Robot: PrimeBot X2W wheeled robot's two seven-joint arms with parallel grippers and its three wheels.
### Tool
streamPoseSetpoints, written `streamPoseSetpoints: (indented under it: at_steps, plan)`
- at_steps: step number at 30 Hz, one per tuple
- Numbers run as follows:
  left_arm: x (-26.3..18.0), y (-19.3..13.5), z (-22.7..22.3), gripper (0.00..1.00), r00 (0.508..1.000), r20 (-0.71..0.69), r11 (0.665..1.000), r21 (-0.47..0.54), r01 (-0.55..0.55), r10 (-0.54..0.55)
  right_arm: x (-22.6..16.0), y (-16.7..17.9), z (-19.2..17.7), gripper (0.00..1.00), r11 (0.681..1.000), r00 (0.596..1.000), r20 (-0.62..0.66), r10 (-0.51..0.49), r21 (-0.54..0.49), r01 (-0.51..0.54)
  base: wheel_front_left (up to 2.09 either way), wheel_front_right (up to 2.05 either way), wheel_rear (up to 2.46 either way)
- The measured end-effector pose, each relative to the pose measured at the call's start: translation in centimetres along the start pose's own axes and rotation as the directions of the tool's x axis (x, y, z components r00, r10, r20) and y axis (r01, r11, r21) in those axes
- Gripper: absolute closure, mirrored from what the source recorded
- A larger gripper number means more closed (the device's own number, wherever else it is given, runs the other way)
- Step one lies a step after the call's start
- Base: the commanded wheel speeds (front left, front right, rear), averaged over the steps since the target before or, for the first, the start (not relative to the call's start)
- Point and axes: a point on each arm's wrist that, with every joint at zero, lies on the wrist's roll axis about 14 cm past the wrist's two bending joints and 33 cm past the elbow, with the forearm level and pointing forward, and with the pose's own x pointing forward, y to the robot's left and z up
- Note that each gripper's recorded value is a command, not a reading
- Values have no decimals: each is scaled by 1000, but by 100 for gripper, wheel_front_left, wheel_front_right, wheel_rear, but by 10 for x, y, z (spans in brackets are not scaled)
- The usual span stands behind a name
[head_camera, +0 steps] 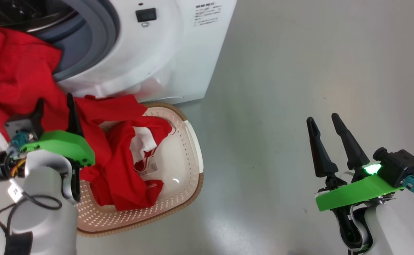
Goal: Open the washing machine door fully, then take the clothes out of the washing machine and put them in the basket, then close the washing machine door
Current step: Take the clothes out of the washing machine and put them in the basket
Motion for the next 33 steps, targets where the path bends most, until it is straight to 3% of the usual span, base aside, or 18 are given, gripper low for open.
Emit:
streamPoseSetpoints:
  at_steps: [5,6,7,8,9,22,33]
  plan:
    - [11,-2,2,2,1000,-6,1000,9,2,-2,0,-2,-1,0,1000,1000,0,-12,5,12,0,0,0]
    - [12,0,2,16,1000,-8,1000,11,-3,3,-1,-3,-1,0,1000,1000,0,-15,5,15,0,0,0]
    - [13,2,1,52,1000,-13,1000,12,-13,13,-1,-4,0,0,1000,1000,1,-17,4,17,0,0,0]
    - [14,4,1,80,1000,-16,1000,10,-21,21,-2,-4,0,0,1000,1000,1,-18,4,18,0,0,0]
    - [14,5,1,100,1000,-16,1000,9,-26,27,-2,-5,0,0,1000,1000,2,-20,3,20,0,0,0]
    - [6,7,-14,100,998,-64,1000,-5,-22,22,0,0,0,0,1000,1000,5,-9,10,9,0,0,0]
    - [-44,-9,-107,100,944,-325,998,-35,52,-61,2,2,-4,0,1000,1000,-6,-2,14,2,0,0,0]
